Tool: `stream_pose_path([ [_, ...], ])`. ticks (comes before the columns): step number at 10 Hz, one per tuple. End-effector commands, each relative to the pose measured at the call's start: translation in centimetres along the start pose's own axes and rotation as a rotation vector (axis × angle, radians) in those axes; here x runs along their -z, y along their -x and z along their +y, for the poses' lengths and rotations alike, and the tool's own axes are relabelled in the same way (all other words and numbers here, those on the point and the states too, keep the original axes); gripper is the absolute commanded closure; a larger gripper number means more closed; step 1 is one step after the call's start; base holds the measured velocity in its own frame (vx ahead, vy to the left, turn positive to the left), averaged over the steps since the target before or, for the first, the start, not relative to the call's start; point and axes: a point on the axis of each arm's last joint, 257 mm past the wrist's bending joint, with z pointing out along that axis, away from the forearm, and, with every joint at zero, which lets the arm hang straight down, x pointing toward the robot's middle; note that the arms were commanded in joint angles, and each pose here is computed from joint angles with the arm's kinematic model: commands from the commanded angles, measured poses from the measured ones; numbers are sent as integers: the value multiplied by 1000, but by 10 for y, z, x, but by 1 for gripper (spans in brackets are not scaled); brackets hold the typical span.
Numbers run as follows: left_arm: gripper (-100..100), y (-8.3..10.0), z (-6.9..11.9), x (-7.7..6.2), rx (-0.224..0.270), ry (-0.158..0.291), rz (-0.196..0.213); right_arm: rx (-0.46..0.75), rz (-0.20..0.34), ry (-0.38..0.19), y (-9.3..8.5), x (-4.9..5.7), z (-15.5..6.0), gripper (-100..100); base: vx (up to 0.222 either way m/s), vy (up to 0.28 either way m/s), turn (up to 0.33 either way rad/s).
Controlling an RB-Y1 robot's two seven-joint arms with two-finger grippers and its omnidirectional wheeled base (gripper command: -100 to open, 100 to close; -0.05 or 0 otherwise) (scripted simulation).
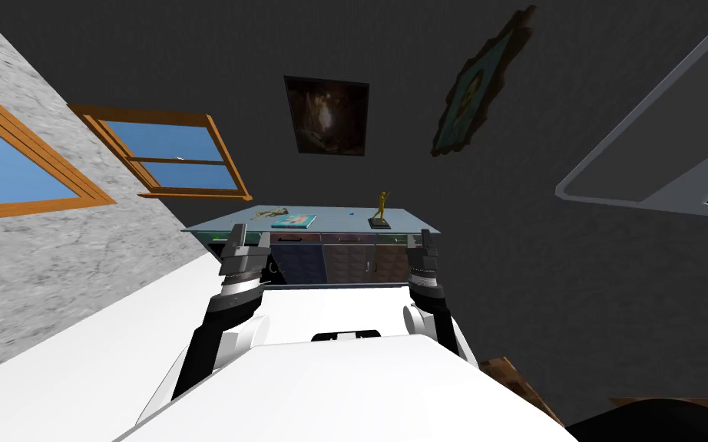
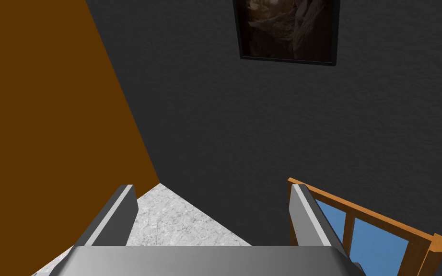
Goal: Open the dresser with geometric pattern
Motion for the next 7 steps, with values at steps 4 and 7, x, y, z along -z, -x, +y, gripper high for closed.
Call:
stream_pose_path([
  [4,-100,-8,9,4,-27,4,63,0,0,-1,0,0,0,0,19,-18,-7],
  [7,-100,-11,23,10,-48,11,102,0,0,-1,0,0,0,0,55,-52,-16],
])
